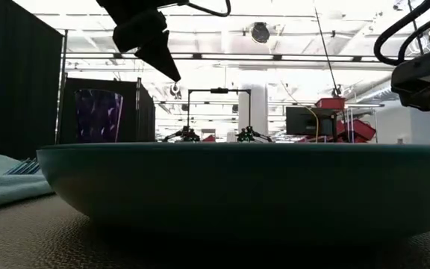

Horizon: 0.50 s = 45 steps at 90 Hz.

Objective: Set table place
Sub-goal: Move the iridescent spoon to the bottom right of the table

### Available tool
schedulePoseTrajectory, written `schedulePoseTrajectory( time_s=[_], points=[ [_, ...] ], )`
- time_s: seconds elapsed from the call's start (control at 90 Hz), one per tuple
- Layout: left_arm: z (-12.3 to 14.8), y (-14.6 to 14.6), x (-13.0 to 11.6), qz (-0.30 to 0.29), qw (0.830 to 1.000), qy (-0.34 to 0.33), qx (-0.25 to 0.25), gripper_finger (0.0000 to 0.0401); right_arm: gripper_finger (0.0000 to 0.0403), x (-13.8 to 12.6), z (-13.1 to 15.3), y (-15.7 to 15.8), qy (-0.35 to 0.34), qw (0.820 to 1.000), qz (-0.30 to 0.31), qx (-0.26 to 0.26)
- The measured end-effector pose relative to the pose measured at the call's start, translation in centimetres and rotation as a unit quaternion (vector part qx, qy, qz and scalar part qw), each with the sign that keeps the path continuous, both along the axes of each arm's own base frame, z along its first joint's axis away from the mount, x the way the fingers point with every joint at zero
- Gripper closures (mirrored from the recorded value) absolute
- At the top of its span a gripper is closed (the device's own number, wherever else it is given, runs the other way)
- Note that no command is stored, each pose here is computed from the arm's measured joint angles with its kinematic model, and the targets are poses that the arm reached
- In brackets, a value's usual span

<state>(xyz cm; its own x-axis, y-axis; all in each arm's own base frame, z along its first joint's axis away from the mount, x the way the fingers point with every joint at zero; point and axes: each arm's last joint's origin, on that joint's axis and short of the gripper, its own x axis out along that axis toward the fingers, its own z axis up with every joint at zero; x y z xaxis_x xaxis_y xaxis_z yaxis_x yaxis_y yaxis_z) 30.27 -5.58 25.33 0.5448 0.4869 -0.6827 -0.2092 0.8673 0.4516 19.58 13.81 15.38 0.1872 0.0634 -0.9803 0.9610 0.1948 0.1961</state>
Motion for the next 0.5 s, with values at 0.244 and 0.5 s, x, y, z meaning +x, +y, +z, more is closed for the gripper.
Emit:
schedulePoseTrajectory(
  time_s=[0.244, 0.5],
  points=[
    [-0.02, 0.00, 0.01, 0.000, 1.000, 0.000, 0.000, 0.0401, 0.0382, 0.14, 0.03, 0.09, -0.008, 1.000, 0.006, 0.003],
    [-0.07, -0.11, 0.02, -0.010, 1.000, 0.004, -0.015, 0.0401, 0.0382, 0.12, 0.03, 0.07, -0.007, 1.000, 0.002, 0.003]
  ],
)
